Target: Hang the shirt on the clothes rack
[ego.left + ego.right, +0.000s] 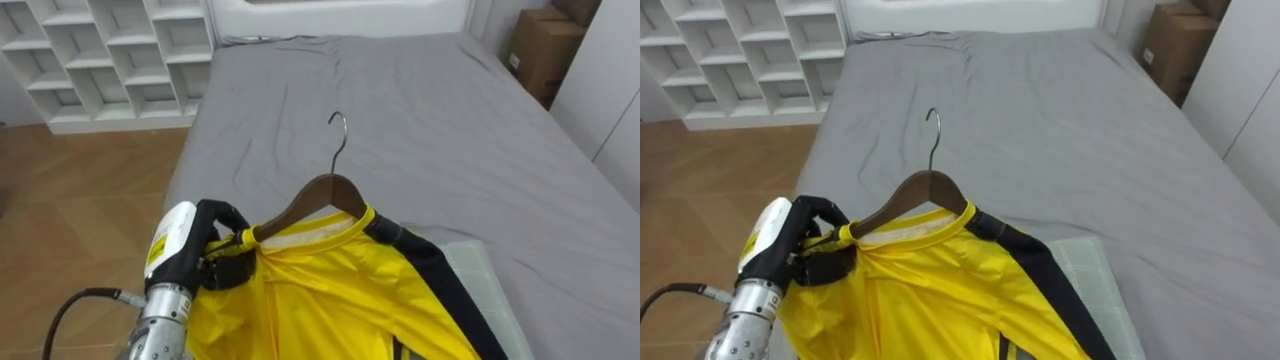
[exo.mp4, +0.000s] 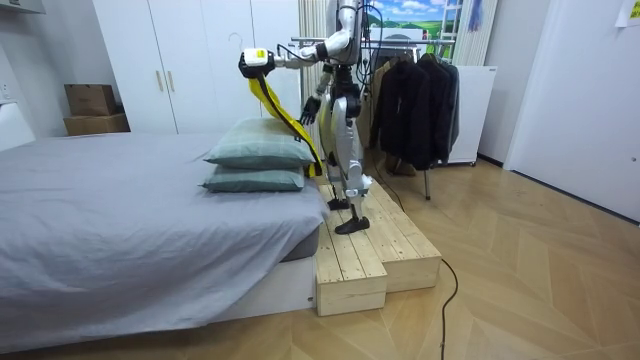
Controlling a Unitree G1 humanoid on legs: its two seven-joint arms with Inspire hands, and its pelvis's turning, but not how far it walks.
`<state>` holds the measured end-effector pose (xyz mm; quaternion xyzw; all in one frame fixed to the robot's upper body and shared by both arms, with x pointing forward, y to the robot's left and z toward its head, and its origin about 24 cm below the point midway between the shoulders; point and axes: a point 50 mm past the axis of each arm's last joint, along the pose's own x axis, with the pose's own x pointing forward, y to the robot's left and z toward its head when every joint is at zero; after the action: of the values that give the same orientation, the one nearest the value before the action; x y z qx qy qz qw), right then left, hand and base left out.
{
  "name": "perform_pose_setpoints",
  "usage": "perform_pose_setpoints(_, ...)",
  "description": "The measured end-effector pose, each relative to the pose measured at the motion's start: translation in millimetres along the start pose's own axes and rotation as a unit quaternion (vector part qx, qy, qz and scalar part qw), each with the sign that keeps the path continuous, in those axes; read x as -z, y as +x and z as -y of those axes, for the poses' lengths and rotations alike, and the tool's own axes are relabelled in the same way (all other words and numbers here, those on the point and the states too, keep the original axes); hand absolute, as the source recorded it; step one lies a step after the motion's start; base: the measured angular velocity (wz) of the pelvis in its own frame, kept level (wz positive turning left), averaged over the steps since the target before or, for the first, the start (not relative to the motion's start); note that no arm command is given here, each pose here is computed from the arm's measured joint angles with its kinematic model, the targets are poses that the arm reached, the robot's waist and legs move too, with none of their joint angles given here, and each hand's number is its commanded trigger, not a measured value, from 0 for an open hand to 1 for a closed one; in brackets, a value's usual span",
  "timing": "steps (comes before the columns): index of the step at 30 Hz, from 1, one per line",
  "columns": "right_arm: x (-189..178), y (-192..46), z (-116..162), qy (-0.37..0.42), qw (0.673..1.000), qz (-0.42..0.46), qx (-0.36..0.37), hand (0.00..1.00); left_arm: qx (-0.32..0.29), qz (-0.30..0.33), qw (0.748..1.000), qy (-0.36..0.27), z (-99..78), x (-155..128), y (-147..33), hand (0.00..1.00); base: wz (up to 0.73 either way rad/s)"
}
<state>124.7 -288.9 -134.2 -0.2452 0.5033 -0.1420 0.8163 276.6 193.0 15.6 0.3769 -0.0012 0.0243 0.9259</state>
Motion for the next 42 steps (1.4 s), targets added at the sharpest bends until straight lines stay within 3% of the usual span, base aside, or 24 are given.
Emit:
perform_pose_setpoints(5, -56, -1, 21, -0.022, 0.987, 0.127, 0.092, 0.0, -0.006, 0.003, 1.0, -0.001, -2.4, -3, 1.0, 1.0, 0.0)
perform_pose_setpoints(10, -113, -32, 36, -0.021, 0.94, 0.291, 0.177, 0.0, -0.012, 0.013, 1.0, -0.003, -4.5, -11, 2.2, 1.0, -0.02)
perform_pose_setpoints(16, -146, -60, 34, -0.067, 0.894, 0.394, 0.204, 0.0, -0.017, 0.025, 1.0, -0.006, -7.1, -16, 2.0, 1.0, -0.07)
perform_pose_setpoints(20, -167, -84, 36, -0.051, 0.862, 0.458, 0.211, 0.0, -0.015, 0.024, 1.0, -0.005, -6.6, -16, 1.6, 1.0, 0.0)
perform_pose_setpoints(32, -194, -119, 29, -0.048, 0.822, 0.546, 0.153, 0.0, -0.019, 0.039, 0.999, -0.012, -7.1, -24, 2.1, 1.0, 0.0)
perform_pose_setpoints(42, -203, -123, 15, -0.036, 0.831, 0.554, 0.031, 0.0, -0.015, 0.047, 0.999, 0.017, -5.0, -26, 1.9, 1.0, -0.01)
